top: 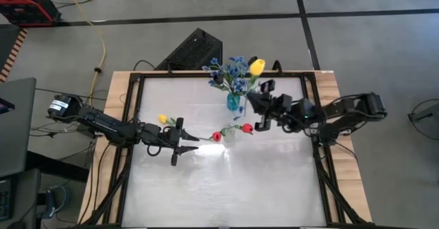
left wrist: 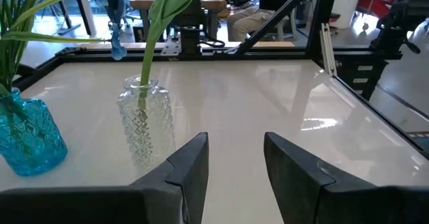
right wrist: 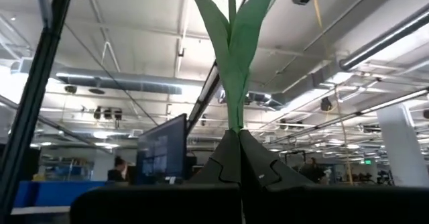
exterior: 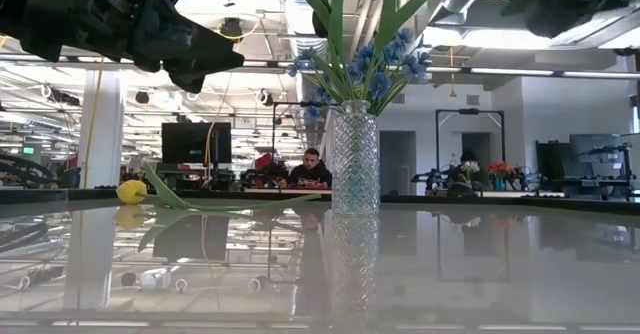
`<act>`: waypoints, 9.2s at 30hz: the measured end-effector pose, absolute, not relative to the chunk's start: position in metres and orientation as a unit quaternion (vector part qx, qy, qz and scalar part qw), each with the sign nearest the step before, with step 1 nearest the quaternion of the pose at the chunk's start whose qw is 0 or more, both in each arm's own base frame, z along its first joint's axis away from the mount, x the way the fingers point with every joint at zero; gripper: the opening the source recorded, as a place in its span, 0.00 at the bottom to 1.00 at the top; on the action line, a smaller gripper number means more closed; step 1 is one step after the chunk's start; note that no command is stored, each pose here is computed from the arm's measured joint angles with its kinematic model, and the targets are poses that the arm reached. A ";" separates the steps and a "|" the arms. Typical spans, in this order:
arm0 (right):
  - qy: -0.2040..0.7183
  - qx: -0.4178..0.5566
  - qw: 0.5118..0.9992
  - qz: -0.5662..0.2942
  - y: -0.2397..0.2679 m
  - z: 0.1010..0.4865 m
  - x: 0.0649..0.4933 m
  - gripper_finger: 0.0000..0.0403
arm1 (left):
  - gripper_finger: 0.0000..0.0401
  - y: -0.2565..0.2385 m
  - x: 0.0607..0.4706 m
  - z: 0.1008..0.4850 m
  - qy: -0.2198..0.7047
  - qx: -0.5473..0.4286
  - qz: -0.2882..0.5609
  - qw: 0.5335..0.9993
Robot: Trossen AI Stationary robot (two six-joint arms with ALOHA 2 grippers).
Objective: Sort flowers into vase by color
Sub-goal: Put the yellow flower into the transparent vase
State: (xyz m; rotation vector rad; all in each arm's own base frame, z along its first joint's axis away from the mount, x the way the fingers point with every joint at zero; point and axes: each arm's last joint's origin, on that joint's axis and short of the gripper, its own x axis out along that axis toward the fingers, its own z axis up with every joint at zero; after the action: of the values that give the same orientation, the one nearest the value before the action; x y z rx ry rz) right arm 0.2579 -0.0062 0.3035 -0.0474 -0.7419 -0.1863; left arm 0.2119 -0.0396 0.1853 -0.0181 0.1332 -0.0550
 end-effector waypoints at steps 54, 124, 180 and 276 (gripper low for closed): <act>-0.319 -0.098 0.931 -0.149 -0.048 0.315 0.312 0.04 | 0.33 -0.039 0.211 0.178 0.103 -0.029 -0.024 0.994; -0.263 -0.013 0.958 -0.112 -0.059 0.219 0.374 0.04 | 0.33 -0.039 0.210 0.176 0.116 -0.032 -0.023 0.992; -0.161 -0.103 0.976 -0.108 -0.024 0.375 0.262 0.22 | 0.33 -0.039 0.209 0.173 0.132 -0.045 -0.020 0.990; 0.331 -0.150 0.931 0.048 0.144 0.168 0.280 0.26 | 0.00 -0.090 0.382 0.129 0.463 -0.084 -0.027 0.882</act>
State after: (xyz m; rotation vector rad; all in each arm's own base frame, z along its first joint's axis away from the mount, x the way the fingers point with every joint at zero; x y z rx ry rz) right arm 0.2796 0.1435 0.1679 -0.3066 0.6775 0.0976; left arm 0.3816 -0.0898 0.1286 -0.1742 0.9649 -0.0564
